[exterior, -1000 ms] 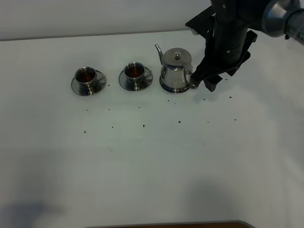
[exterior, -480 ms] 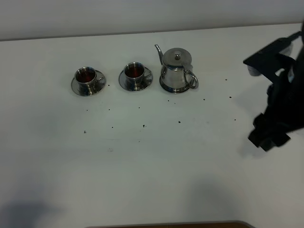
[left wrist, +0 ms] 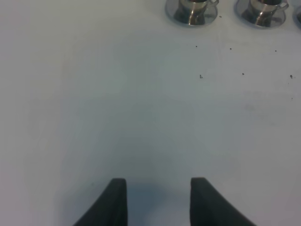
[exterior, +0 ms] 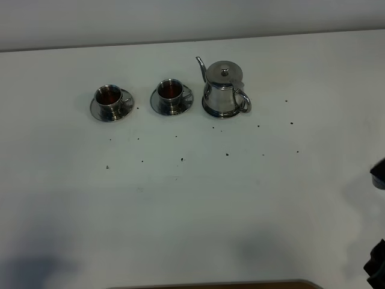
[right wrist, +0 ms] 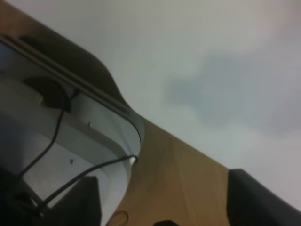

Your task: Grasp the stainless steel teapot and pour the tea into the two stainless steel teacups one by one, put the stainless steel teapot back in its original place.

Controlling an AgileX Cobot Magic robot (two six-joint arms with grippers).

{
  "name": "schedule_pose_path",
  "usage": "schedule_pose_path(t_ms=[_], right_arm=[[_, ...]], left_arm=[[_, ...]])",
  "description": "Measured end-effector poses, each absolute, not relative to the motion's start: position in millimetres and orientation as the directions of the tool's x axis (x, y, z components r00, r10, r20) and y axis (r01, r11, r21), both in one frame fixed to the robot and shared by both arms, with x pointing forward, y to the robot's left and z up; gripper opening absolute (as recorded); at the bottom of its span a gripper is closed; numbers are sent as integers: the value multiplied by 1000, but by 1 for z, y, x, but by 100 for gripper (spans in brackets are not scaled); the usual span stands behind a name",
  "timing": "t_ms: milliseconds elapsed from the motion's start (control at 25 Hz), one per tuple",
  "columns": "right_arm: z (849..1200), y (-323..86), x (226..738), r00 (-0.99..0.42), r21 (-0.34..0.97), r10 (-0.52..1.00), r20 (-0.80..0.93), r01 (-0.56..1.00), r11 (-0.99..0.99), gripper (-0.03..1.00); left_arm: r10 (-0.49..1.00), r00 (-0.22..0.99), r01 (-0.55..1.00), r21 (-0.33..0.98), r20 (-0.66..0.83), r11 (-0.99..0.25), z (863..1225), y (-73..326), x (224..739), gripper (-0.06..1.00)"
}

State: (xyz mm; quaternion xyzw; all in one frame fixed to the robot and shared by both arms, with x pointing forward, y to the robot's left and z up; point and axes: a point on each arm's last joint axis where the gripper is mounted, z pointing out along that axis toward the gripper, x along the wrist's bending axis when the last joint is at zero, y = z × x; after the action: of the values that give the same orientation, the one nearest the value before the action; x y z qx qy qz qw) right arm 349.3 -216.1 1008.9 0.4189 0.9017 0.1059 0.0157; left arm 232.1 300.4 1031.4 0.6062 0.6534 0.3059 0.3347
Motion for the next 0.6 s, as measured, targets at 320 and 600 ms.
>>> schedule_pose_path(t_ms=[320, 600], right_arm=[[1022, -236, 326, -620, 267, 784, 19, 759, 594, 50], [1033, -248, 314, -601, 365, 799, -24, 739, 566, 44]], left_arm=[[997, -41, 588, 805, -66, 78, 1031, 300, 232, 38], [997, -41, 588, 805, -66, 78, 1031, 300, 232, 38]])
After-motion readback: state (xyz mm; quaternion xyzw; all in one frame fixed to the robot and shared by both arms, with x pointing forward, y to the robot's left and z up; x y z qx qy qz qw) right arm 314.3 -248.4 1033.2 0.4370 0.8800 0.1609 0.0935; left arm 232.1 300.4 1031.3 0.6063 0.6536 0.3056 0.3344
